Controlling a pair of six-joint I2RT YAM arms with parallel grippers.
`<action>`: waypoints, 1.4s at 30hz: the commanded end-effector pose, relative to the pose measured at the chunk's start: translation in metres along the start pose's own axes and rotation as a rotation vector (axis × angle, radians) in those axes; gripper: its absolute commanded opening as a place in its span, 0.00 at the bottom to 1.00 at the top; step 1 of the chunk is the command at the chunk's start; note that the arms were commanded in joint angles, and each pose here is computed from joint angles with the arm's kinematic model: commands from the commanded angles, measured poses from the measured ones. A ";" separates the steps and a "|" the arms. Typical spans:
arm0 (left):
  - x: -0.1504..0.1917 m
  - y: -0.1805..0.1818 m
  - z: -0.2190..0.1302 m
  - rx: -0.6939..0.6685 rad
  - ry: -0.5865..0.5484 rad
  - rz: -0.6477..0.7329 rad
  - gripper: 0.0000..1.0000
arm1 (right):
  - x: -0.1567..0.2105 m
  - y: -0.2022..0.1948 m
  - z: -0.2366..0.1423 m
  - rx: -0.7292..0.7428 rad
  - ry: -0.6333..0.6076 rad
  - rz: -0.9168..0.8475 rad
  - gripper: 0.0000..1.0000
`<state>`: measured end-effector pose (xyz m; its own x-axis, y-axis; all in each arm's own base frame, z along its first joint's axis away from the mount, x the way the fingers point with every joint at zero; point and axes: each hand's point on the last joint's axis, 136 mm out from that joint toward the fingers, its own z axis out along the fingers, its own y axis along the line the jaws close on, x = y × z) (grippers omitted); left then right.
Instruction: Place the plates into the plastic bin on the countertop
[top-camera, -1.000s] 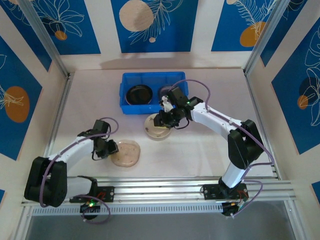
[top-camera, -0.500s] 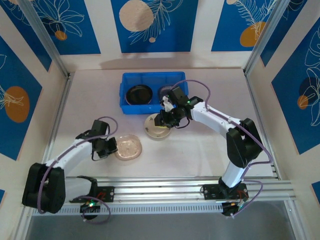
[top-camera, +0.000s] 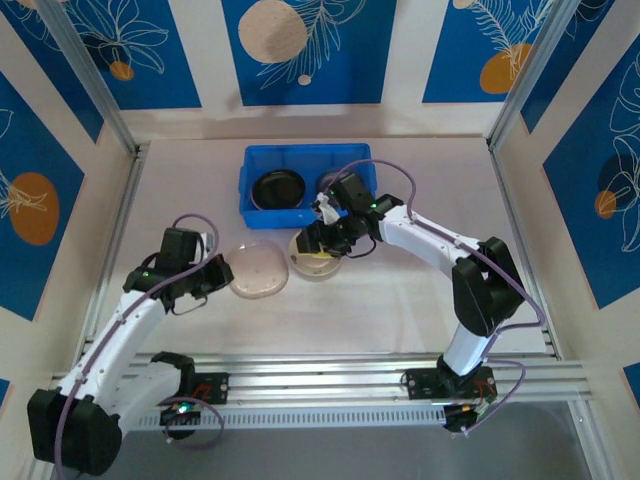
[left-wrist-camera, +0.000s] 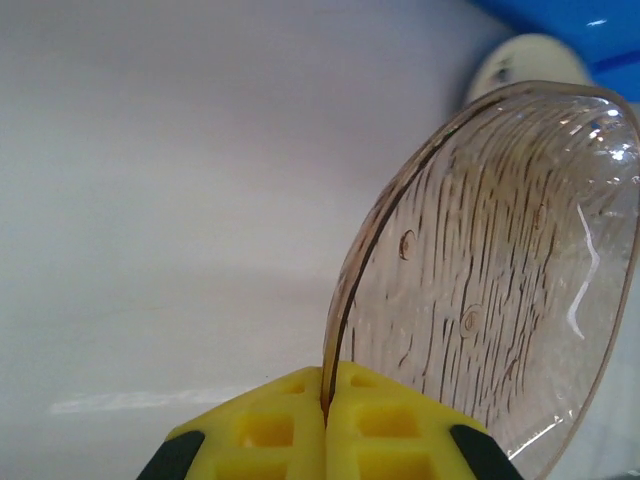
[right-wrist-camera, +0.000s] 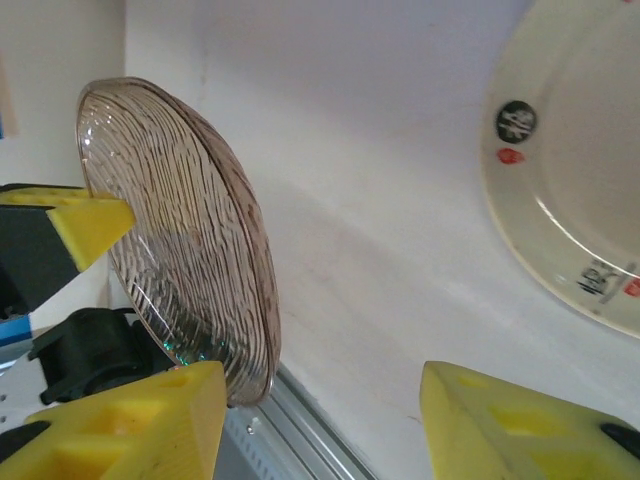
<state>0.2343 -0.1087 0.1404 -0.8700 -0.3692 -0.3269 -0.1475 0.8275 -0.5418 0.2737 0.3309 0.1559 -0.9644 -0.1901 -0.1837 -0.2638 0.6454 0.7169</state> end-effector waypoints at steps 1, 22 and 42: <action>-0.006 -0.030 -0.008 0.119 0.021 -0.014 0.00 | -0.004 0.028 -0.012 -0.081 -0.029 -0.062 0.56; -0.030 -0.066 0.009 0.233 0.033 -0.024 0.24 | -0.015 0.035 -0.003 -0.124 -0.024 -0.054 0.00; -0.079 -0.079 0.020 0.109 -0.020 0.091 0.00 | -0.059 0.004 -0.100 0.005 -0.316 0.004 0.57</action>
<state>0.3100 -0.1512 0.1806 -0.8783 -0.3464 -0.3296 -0.0690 0.7739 -0.6295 0.3197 0.3007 0.1928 -0.9584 -0.0230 -0.2846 -0.2305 0.6506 0.7236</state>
